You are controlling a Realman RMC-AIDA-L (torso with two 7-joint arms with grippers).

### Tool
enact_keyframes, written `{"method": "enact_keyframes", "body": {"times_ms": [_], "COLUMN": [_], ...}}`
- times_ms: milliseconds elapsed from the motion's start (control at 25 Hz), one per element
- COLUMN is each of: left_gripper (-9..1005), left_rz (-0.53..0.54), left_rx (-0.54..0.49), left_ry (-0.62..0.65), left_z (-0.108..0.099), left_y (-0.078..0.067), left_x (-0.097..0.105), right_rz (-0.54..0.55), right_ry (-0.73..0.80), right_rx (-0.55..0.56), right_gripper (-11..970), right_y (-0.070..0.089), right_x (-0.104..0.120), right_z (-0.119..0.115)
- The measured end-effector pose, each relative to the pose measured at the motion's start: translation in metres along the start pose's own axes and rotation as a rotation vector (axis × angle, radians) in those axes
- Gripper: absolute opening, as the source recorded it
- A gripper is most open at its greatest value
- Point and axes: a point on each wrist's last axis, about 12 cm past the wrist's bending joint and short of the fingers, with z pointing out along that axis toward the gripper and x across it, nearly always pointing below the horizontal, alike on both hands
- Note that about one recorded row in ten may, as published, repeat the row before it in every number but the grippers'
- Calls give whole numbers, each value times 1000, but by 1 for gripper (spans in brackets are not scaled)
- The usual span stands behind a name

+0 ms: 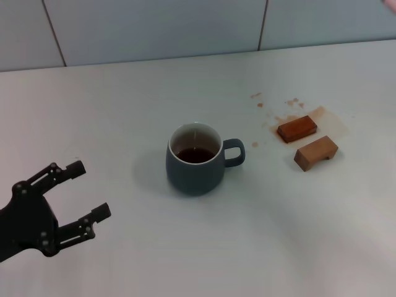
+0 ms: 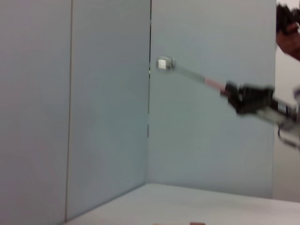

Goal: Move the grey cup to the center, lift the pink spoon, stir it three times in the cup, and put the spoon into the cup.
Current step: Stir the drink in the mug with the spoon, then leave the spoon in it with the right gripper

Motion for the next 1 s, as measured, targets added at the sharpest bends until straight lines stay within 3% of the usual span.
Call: {"method": "enact_keyframes", "body": {"times_ms": [200, 360, 640, 1000], "left_gripper": [863, 863, 863, 863], "left_rz": [-5, -7, -10, -14], "left_rx": [2, -1, 7, 13], "left_ry": [45, 59, 63, 57], "left_z": [2, 3, 4, 8], "left_y": [1, 1, 0, -1], "left_x": [5, 6, 8, 8], "right_rz": [38, -21, -142, -161], "right_ry": [367, 680, 1109, 1407], "right_rx": [-213, -231, -133, -92], "right_gripper": [105, 105, 105, 105], "right_y": [-2, 19, 54, 62], "right_x": [-64, -93, -99, -84], "right_z": [61, 123, 212, 275]}}
